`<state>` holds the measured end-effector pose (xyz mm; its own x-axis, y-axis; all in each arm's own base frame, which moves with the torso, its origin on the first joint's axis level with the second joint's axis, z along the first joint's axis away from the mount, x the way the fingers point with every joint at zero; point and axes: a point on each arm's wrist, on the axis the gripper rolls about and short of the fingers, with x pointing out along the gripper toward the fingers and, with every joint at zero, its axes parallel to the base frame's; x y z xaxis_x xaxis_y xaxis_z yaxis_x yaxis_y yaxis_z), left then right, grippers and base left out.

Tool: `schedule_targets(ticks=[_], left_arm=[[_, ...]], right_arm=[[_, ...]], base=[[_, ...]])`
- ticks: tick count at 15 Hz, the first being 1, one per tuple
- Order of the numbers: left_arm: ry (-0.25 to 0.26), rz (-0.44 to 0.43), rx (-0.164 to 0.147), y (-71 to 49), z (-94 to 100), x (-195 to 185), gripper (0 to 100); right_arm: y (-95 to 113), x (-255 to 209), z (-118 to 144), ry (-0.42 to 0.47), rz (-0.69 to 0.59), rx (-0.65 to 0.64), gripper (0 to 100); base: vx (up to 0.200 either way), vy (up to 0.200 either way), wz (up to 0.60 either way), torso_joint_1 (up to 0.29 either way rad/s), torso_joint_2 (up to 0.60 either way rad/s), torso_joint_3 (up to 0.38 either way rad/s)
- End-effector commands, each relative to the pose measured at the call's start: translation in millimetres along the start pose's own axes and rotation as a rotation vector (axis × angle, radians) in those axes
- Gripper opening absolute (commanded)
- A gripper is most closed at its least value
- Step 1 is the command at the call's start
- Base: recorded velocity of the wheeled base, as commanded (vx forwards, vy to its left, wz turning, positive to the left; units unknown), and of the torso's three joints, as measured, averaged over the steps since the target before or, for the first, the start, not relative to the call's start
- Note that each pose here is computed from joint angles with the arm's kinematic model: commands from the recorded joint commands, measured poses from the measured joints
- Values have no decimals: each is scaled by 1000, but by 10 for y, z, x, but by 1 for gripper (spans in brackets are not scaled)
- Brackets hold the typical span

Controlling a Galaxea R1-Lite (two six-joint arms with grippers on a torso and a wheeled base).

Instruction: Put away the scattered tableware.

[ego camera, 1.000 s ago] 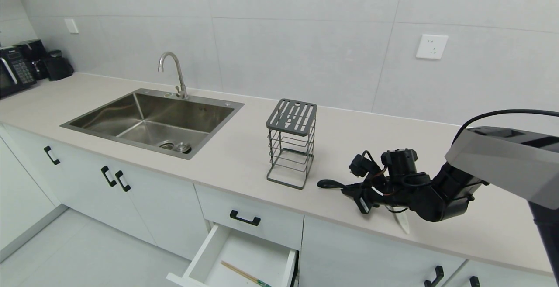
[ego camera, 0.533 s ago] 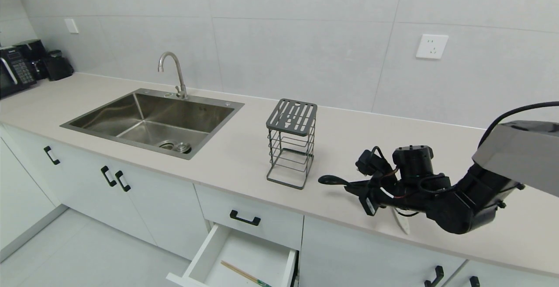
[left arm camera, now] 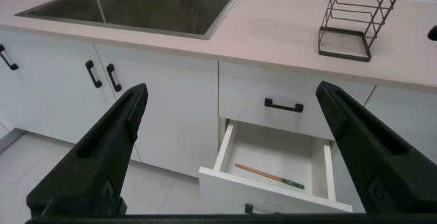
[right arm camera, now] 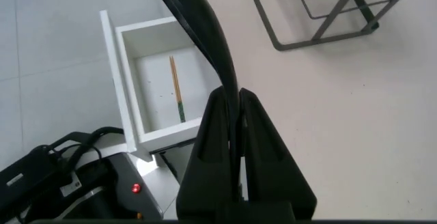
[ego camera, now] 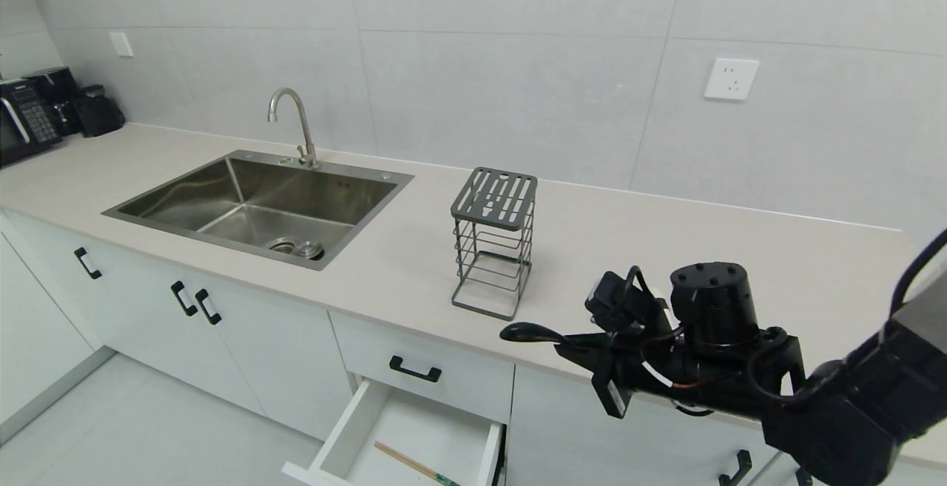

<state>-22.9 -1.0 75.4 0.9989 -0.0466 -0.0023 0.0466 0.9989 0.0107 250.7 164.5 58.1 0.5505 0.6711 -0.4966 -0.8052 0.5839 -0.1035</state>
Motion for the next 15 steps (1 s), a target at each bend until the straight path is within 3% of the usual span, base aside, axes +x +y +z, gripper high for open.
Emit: schedule_targets(ticks=[1,5,9,15], left_arm=[[-1,1,0,0,2,-1,100],[1,1,0,0,-2,1,100],[2,1,0,0,-2,2,100],[2,1,0,0,-2,2,100]], right_arm=[[63,-134,86,-35,3,-17,0],[294,-104,305,-106,69,-69,0],[600,-20,513,-160,74,-32,0],[796,131,693,-205,85,-46,0]], base=[[0,0,0,0,0,0],[0,0,0,0,0,0],[0,0,0,0,0,0],[0,0,0,0,0,0]])
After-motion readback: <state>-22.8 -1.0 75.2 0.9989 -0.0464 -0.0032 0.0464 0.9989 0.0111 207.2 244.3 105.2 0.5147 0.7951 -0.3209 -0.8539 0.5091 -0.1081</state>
